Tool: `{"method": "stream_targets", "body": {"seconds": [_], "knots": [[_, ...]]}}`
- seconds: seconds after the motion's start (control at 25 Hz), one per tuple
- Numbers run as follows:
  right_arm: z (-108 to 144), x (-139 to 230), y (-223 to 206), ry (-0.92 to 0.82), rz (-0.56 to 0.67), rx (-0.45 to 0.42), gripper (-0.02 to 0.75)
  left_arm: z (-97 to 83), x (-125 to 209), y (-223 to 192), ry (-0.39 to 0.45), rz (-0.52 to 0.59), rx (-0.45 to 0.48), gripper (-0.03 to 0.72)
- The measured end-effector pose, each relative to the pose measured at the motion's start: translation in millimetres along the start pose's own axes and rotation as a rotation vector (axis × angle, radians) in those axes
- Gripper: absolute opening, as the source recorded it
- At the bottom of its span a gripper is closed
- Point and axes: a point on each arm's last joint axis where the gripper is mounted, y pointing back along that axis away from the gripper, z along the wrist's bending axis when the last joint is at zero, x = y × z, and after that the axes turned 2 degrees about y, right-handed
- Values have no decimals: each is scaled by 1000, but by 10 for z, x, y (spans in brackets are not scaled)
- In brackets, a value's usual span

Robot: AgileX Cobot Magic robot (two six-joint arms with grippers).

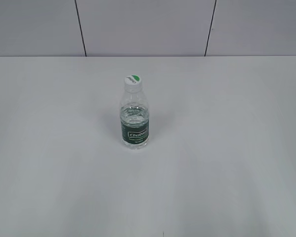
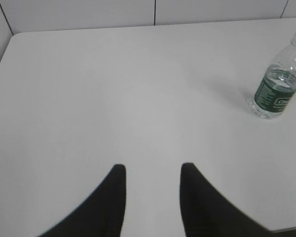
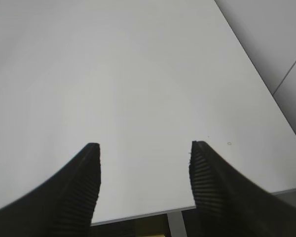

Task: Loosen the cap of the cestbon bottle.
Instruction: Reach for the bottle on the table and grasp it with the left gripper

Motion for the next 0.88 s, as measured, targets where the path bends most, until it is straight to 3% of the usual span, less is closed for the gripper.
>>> {"method": "stream_targets", "body": {"seconds": [0.24, 0.88], "knots": [[0, 0, 0, 0, 0, 0, 440, 84, -9, 5, -51, -7, -93, 239], [0, 0, 0, 0, 0, 0, 440, 93, -13, 6, -57, -10, -103, 239]]}}
